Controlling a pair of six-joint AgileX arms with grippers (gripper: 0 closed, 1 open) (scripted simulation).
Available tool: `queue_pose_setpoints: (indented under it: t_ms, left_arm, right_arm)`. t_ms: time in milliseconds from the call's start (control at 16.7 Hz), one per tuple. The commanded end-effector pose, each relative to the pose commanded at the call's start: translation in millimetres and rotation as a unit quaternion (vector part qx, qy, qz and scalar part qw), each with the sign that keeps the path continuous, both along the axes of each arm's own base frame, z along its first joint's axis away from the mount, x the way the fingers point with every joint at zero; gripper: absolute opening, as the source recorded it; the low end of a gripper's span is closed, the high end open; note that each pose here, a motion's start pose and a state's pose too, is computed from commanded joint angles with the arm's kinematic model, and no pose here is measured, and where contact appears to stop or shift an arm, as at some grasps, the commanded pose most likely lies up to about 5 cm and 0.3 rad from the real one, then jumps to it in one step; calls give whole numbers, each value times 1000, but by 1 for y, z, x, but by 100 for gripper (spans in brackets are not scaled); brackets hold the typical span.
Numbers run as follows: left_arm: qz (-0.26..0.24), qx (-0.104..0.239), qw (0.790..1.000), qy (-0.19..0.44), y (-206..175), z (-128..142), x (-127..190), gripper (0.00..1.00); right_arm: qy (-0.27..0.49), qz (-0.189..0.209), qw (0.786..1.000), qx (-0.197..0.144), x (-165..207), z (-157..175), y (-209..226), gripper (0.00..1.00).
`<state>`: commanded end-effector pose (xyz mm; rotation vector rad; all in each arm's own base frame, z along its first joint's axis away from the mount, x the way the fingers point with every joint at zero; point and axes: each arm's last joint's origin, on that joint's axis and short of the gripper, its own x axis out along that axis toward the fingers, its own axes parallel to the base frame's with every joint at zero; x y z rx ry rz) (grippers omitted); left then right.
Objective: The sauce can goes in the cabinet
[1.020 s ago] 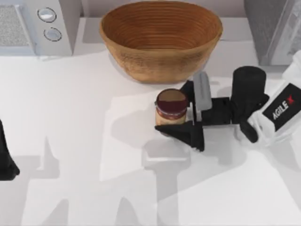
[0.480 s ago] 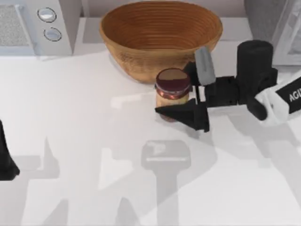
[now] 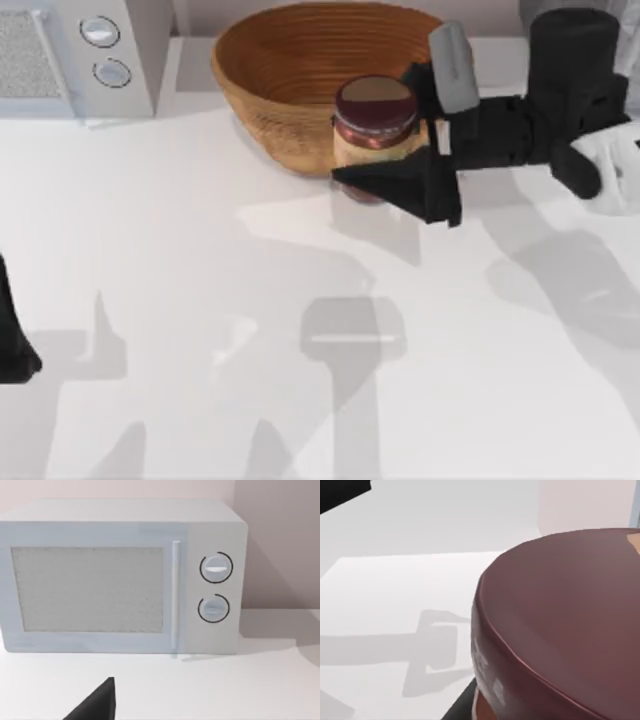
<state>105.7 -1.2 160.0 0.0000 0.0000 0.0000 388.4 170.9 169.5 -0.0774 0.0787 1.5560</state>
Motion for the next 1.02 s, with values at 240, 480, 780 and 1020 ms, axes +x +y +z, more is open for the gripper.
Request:
queue_pose_setpoints:
  t_ms: [240,480,780,1020]
  left_arm:
    - [0,0,1000,0,0,0,0,100]
    - [0,0,1000,0,0,0,0,100]
    - [0,0,1000,0,0,0,0,100]
    - [0,0,1000,0,0,0,0,100]
  right_arm:
    - [28,-4,1000,-7,-3,-9,-2,0]
    - [80,-70,994,-32,-23,-4,-24,0]
    - [79,-203,975,-47,-74,37,-66,0]
    - [41,-314,948,-36,-125,72,-99,0]
